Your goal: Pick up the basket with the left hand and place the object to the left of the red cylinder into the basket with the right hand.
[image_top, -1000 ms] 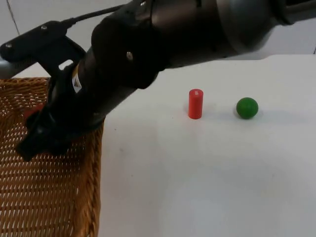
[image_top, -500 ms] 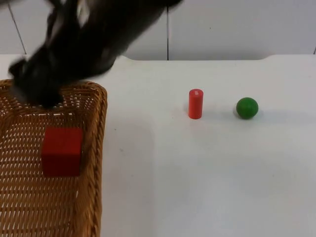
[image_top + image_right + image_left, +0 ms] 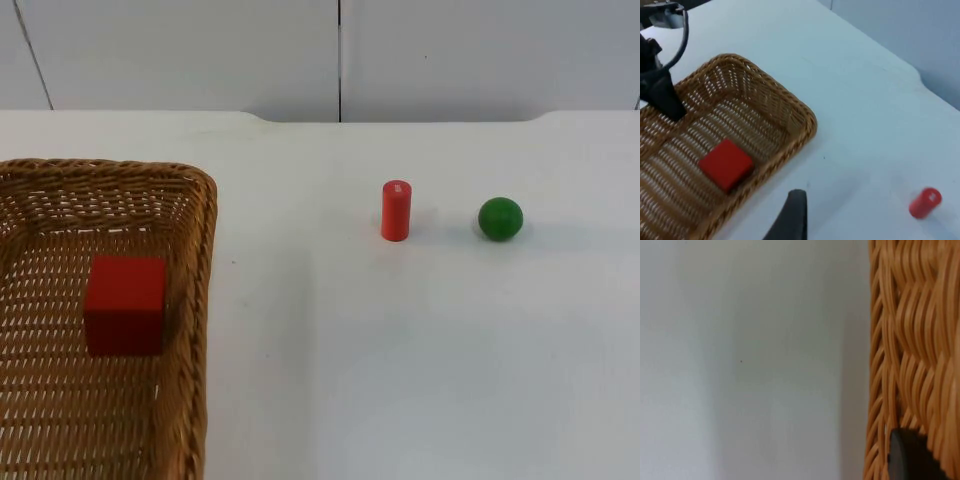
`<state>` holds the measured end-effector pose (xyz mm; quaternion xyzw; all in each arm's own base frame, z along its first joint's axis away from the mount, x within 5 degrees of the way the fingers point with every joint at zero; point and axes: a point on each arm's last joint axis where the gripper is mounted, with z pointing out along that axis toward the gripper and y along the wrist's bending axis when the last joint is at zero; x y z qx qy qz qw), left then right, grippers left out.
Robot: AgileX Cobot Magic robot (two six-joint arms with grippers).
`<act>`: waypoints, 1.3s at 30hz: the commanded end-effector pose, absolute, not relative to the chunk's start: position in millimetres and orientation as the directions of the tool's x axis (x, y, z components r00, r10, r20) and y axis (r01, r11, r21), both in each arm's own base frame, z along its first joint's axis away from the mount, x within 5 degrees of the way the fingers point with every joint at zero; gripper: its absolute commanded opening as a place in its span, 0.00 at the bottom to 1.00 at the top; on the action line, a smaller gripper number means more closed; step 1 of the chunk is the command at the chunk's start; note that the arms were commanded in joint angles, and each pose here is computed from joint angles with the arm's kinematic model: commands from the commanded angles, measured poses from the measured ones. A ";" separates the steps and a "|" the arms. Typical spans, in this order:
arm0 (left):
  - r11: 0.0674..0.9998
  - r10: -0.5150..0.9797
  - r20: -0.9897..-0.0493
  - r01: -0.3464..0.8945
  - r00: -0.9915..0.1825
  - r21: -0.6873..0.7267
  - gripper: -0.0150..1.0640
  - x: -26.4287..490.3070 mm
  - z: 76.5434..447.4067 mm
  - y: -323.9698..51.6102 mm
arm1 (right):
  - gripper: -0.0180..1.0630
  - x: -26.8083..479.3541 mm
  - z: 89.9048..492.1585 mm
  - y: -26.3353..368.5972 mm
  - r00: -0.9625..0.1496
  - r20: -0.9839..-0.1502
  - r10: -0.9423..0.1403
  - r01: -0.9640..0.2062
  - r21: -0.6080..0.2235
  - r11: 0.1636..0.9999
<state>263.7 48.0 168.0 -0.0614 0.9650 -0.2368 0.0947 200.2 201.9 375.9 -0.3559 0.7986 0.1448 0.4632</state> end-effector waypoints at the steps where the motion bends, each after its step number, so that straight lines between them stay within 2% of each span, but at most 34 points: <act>1: 0.864 -0.195 -0.165 -0.089 -0.967 -0.496 0.01 266.2 172.6 47.1 | 0.78 179.3 379.8 177.3 -0.303 -0.858 -0.414 -0.695 -0.099 0.713; 10: 0.862 -0.195 -0.165 -0.088 -0.967 -0.498 0.01 266.6 172.7 46.0 | 0.78 117.3 380.1 112.0 -0.223 -0.916 -0.333 -0.685 -0.095 0.722; 17: 0.859 -0.198 -0.164 -0.090 -0.967 -0.504 0.01 266.6 173.0 45.5 | 0.78 106.2 376.9 94.6 -0.165 -0.917 -0.364 -0.664 -0.170 0.728; 20: 0.857 -0.192 -0.164 -0.083 -0.968 -0.509 0.01 267.5 173.3 42.0 | 0.78 106.3 376.3 94.0 -0.167 -0.912 -0.374 -0.662 -0.177 0.728; 25: 0.877 -0.123 -0.198 -0.013 -0.973 -0.480 0.01 274.9 172.4 15.9 | 0.78 107.0 376.0 94.2 -0.178 -0.914 -0.364 -0.656 -0.165 0.736; 31: 0.894 -0.153 -0.269 -0.017 -0.951 -0.448 0.01 294.0 166.7 -17.2 | 0.78 107.8 374.5 94.2 -0.181 -0.916 -0.357 -0.651 -0.161 0.742; 39: 0.864 -0.122 -0.214 0.003 -0.969 -0.504 0.01 326.5 138.4 -65.2 | 0.78 108.5 365.3 95.7 -0.190 -0.911 -0.366 -0.656 -0.160 0.737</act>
